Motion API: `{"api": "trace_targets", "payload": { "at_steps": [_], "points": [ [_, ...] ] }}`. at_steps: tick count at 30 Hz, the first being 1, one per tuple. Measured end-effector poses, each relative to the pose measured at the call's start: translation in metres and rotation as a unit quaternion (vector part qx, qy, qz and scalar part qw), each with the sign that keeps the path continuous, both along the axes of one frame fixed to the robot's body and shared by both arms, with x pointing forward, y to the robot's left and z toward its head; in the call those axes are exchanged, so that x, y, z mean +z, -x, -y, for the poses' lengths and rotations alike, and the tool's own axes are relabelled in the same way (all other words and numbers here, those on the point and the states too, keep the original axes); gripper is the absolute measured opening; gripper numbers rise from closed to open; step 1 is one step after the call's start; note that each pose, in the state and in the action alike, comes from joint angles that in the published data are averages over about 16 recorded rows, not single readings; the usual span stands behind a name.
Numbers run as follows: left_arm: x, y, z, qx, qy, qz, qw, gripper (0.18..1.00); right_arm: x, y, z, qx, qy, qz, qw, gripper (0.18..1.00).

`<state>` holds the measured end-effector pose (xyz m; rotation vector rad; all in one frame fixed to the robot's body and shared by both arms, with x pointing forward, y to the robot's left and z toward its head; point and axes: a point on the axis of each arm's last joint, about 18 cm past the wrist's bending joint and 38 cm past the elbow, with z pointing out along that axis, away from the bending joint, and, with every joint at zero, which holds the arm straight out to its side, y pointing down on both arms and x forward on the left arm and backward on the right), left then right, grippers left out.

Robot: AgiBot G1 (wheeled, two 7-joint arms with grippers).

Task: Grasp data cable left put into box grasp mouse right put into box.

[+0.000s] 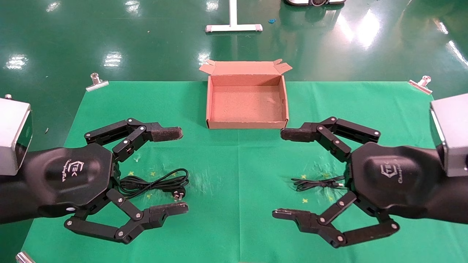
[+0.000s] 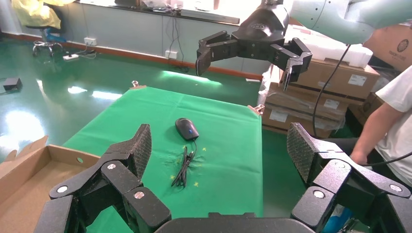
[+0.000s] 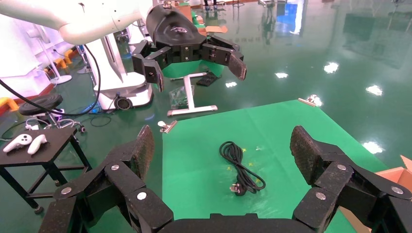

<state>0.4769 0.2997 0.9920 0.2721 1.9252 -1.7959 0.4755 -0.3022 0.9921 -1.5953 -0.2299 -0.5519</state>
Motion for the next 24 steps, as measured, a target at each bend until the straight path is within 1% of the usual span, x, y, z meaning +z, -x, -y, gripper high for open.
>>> {"api": "trace_targets", "payload": {
  "at_steps": [13, 17, 20, 24],
  "points": [
    [0.000, 0.000, 0.000, 0.000, 0.000, 0.000, 1.0000, 1.001, 0.000, 0.000, 0.000, 0.000, 0.000, 0.000, 1.000, 1.001],
    [-0.001, 0.000, 0.000, 0.000, -0.001, -0.002, 1.0000, 1.001, -0.004, -0.002, 0.001, -0.010, 0.013, 0.003, 1.000, 1.001],
    [-0.006, -0.002, 0.001, 0.007, -0.018, -0.007, 0.9998, 1.001, -0.010, -0.006, 0.004, -0.028, 0.031, 0.009, 0.999, 1.001],
    [-0.017, -0.010, 0.001, 0.032, -0.066, -0.016, 0.9972, 1.001, -0.021, -0.014, 0.009, -0.061, 0.060, 0.018, 0.996, 1.001]
  ]
}}
